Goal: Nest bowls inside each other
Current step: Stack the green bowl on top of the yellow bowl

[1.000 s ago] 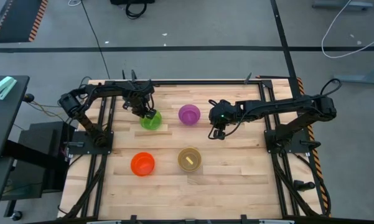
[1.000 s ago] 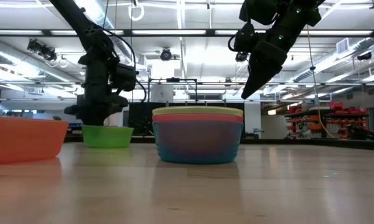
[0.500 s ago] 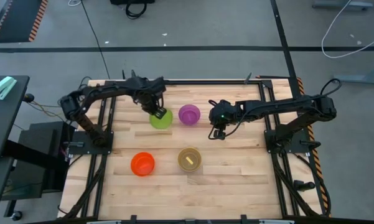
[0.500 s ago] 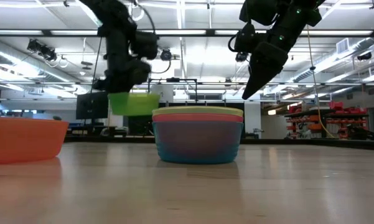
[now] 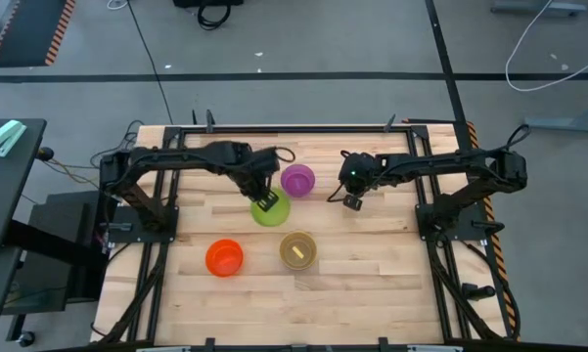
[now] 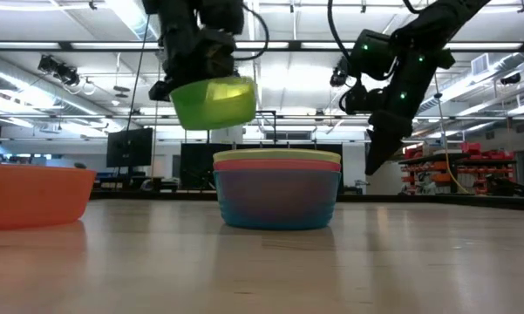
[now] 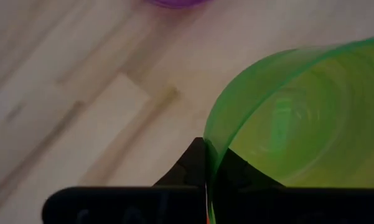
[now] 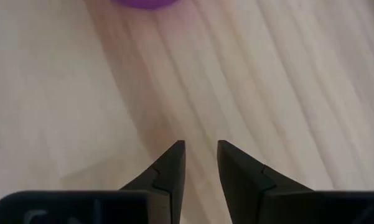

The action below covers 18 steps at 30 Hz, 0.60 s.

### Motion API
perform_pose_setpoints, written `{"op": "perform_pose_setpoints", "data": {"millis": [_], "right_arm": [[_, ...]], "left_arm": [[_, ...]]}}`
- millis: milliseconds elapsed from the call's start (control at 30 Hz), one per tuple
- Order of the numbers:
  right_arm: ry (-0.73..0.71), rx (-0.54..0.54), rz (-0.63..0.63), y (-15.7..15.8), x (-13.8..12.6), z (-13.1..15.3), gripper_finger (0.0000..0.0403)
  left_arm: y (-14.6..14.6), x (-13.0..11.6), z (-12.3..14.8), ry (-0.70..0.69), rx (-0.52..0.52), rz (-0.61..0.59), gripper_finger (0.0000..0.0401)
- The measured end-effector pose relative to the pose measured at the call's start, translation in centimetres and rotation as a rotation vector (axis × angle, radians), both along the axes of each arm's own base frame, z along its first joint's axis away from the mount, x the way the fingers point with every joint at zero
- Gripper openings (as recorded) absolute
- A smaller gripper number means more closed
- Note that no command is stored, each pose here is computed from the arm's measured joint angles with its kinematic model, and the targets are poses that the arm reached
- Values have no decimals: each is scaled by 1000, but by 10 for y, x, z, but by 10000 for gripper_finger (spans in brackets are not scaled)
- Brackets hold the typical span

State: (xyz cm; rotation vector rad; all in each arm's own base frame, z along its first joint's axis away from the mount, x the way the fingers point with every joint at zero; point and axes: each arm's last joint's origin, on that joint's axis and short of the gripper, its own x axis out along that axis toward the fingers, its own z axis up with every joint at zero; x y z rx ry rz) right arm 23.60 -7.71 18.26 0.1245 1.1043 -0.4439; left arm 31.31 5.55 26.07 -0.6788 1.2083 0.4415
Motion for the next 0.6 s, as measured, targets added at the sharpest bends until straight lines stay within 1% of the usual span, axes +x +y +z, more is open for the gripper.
{"op": "perform_pose_setpoints", "data": {"millis": [133, 233, 300, 467, 600], "right_arm": [[-54, 3, 1, -3, 3, 2, 99], [-114, 69, 57, 1, 8, 4, 99], [-139, 110, 96, 10, 12, 4, 98], [-135, 150, 231, 54, 20, 4, 83], [-161, 182, 358, 99, 22, 6, 55]], "left_arm": [[-18, 8, 2, -51, -7, -18, 8], [-28, 10, 3, -64, -16, -24, 8], [-35, 10, 3, -62, -21, -31, 8], [-49, 11, 3, -61, -23, -70, 8], [-54, 11, 3, -61, -24, -86, 8]]}}
